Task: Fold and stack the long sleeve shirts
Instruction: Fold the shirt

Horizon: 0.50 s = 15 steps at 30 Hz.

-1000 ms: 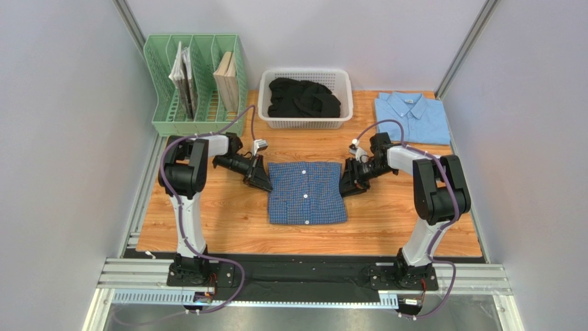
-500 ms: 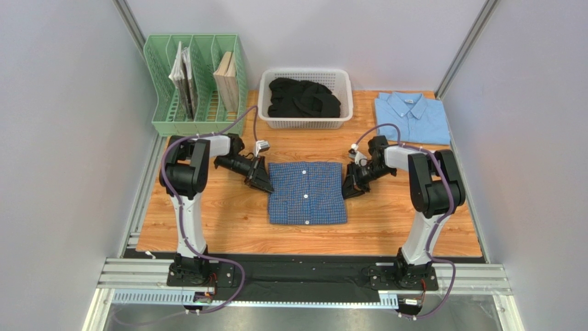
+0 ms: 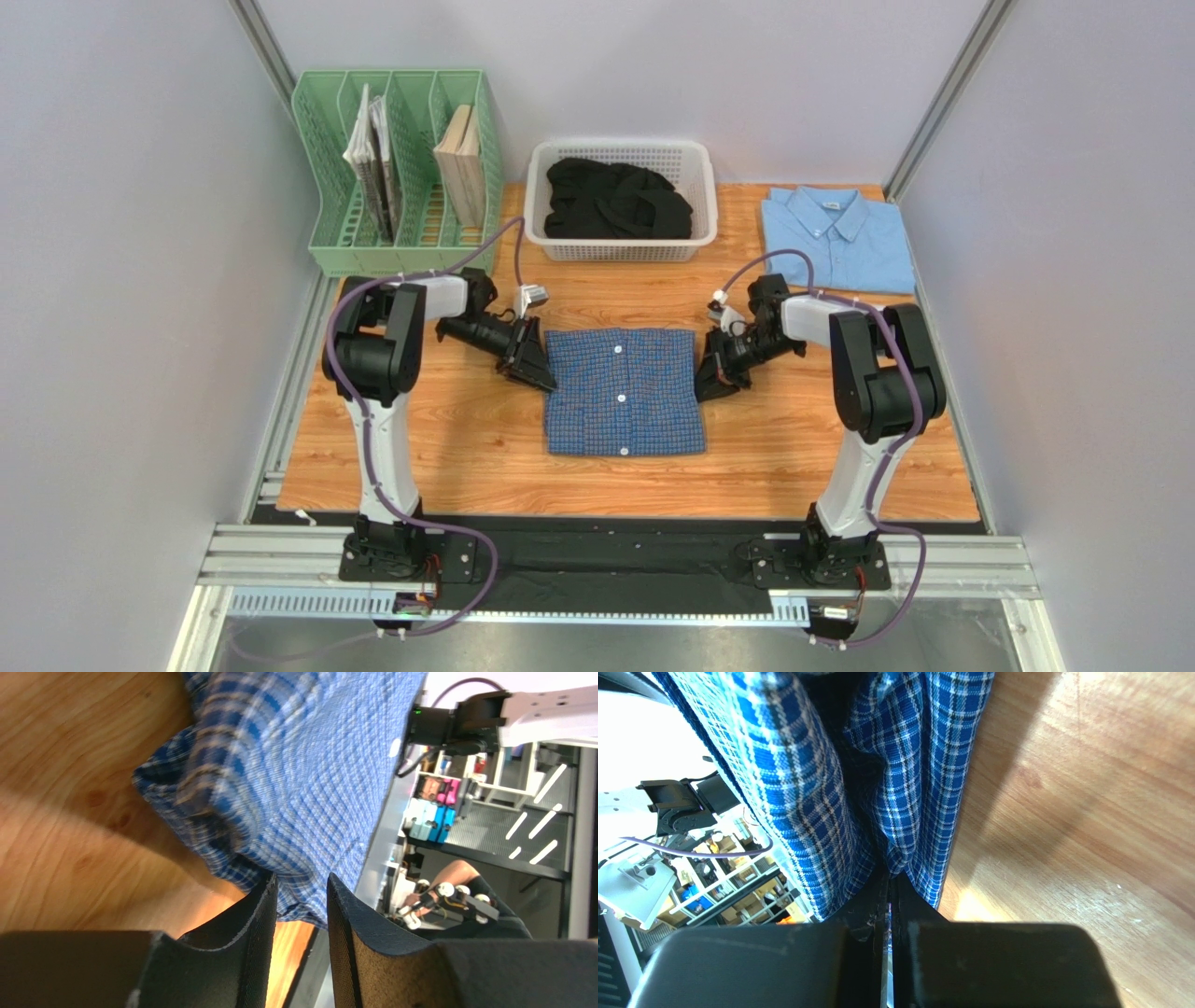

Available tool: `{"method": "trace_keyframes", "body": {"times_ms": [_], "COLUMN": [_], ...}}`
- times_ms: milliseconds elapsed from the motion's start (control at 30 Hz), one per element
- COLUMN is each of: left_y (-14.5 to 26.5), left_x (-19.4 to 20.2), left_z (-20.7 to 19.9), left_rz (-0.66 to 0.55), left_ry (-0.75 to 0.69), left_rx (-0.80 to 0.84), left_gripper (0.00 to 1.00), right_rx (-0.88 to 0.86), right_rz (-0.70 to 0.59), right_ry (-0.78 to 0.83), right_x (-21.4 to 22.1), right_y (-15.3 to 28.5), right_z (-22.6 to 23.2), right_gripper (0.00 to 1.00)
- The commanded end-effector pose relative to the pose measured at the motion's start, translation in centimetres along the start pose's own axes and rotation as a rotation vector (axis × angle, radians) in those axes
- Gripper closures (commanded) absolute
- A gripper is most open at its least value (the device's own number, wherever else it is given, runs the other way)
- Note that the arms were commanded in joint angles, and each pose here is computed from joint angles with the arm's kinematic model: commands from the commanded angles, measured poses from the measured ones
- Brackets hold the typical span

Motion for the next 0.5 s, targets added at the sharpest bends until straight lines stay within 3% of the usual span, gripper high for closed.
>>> {"method": "trace_keyframes", "body": {"times_ms": [0, 233, 300, 367, 400, 467], "left_y": [0.5, -0.2, -0.6, -0.5, -0.5, -0.1], "left_x": [-0.4, -0.7, -0.6, -0.5, -0.4, -0.5], "left_z": [-0.5, -2.4, -3.0, -3.1, -3.0, -3.1], "left_rz": [-0.033, -0.032, -0.024, -0.030, -0.029, -0.042], "left_ry": [-0.043, -0.080, -0.083, -0.087, -0.080, -0.079], "left_rx": [-0.068, 0.022, 0.057, 0.065, 0.059, 0.044], "left_gripper": [0.60, 0.57, 0.70, 0.94, 1.00, 1.00], "right_rx": [-0.035, -0.040, -0.045, -0.045, -0.042, -0.043], "right_rz": [-0.047, -0.043, -0.044, -0.048, -0.053, -0.068], "right_ry": [0.059, 0.053, 0.053, 0.057, 0.062, 0.060], "right_x": [-1.0, -1.0, -1.0, -0.9, -1.0, -0.9], "right_y": [0.8, 0.7, 0.7, 0.9, 1.0, 1.5], "right_z": [1.4, 1.4, 1.4, 1.6, 1.7, 1.9], "right_gripper": [1.00, 1.00, 1.00, 1.00, 1.00, 1.00]}}
Point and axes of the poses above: each gripper's point midway between its finger pads, its own y axis back along the fingers, its own z axis along the line the jaws close on, x = y × z, the point moved 6 cm from there along y, back along the fingers, and after that the axes turned 3 degrees about y, right-handed, at the moved point
